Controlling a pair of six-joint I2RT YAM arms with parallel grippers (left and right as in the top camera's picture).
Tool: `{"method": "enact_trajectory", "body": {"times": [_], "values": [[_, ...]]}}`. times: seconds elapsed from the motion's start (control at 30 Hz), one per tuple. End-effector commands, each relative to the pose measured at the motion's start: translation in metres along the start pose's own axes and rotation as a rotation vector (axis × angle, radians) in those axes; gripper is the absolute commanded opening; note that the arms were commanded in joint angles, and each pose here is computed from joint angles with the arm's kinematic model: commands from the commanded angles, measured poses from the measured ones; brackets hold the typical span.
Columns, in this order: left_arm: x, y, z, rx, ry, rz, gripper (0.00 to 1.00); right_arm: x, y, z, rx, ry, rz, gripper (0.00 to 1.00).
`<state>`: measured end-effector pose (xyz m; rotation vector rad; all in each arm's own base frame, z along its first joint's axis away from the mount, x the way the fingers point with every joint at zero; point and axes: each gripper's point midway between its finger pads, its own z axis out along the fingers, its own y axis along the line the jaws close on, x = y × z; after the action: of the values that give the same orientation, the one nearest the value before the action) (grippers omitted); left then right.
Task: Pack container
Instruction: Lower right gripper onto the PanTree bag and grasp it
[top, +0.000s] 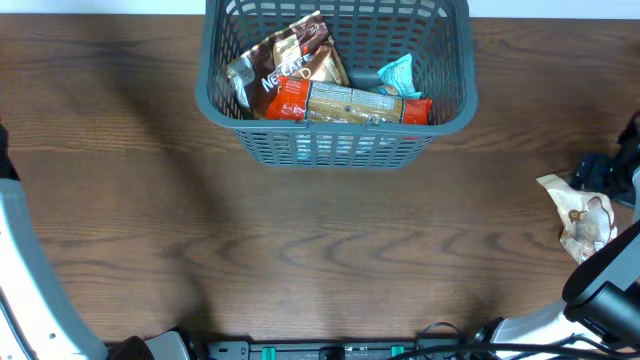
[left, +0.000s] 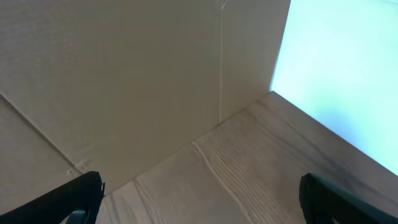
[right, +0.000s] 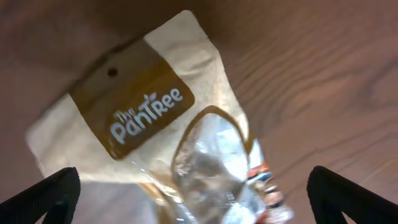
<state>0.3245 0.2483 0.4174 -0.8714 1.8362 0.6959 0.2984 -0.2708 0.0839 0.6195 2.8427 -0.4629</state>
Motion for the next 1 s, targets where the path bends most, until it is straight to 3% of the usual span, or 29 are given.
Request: {"method": "enact_trajectory", "body": {"times": [0.0,0.43,0.73,0.97], "values": [[0.0,0.004,0.001,-0.017,0.0,-0.01,0.98,0.003,-0.001,0.002,-0.009,0.007,-0.253,0.98],[0.0,0.004,0.001,-0.017,0.0,-0.01,0.99,0.031,0.012,0.01,-0.069,0.091,-0.292,0.95],[0.0,0.004,0.001,-0.017,0.0,-0.01,0.99,0.067,0.028,0.06,-0.078,0.123,-0.281,0.96],[0.0,0.004,0.001,-0.017,0.0,-0.01,0.99,0.089,0.023,0.097,-0.068,0.15,-0.133,0.99]]}}
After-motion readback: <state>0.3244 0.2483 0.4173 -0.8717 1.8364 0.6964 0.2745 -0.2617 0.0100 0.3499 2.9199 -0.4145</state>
